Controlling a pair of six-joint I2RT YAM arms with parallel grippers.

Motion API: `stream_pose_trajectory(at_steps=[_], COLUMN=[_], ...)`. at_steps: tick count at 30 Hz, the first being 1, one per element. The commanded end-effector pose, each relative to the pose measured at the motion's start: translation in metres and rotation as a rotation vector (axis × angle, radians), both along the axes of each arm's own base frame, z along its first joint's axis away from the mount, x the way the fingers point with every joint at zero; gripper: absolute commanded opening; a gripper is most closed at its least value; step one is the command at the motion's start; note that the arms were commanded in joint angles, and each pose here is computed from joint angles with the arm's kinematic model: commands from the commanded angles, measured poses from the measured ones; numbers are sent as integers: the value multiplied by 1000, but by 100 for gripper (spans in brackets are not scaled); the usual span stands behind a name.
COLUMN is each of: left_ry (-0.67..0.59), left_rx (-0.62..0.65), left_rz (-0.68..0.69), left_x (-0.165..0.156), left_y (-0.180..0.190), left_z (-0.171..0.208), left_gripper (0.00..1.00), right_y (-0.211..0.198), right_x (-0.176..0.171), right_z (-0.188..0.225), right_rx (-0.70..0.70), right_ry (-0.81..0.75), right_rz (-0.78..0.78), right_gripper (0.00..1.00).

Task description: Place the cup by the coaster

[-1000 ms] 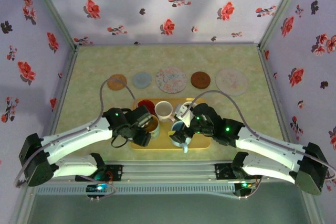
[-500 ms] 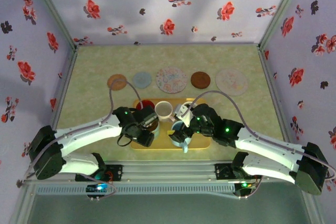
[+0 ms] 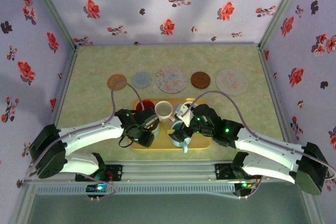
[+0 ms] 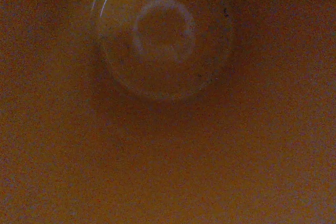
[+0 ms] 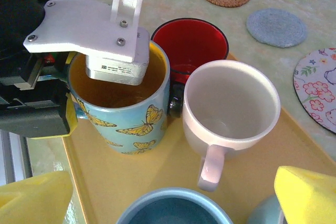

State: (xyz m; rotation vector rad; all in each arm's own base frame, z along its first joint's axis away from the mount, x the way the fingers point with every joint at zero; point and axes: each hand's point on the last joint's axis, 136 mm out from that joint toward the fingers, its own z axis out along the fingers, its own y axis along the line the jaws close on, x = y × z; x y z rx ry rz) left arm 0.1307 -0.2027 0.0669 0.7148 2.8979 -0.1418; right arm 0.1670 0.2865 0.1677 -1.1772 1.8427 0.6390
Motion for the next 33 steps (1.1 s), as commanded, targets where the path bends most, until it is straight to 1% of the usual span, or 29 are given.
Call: stream_pose_trajectory(at_steps=[1,6,11,13,16,21,29,31,33], left_ry=[-6,-4,-15,-16,-9,-13,-25,-32,-38], left_rx=[12,18,19,21,29,26,8,-2,-15], left_rz=[16,19,18,17,17,14,21,16,4], left_x=[4,4,6,7,6,6,5,4,3], left_y=[2,4,4,4,5,6,8,8,8], left_z=[-6,-7,-4,-3,-1,4,15,20,25], left_gripper=[50,46,37,36,29,22,6,0,0], right_y=[-2,-2,-1,-1,-1,-1,0,1,1], right_x=[2,4,5,5,5,5,5,6,6], right_z=[4,4,4,4,5,5,5,5,5], right_rx=[14,11,11,13,16,16,17,19,21], right_ry=[-11,-15,-14,-13,-11,-11,-8,-9,-8], right_rz=[-20,-21,-22,-22,-25,-25,-22,-25,-24], right_gripper=[99,99,99,99,99,99,99,99,99])
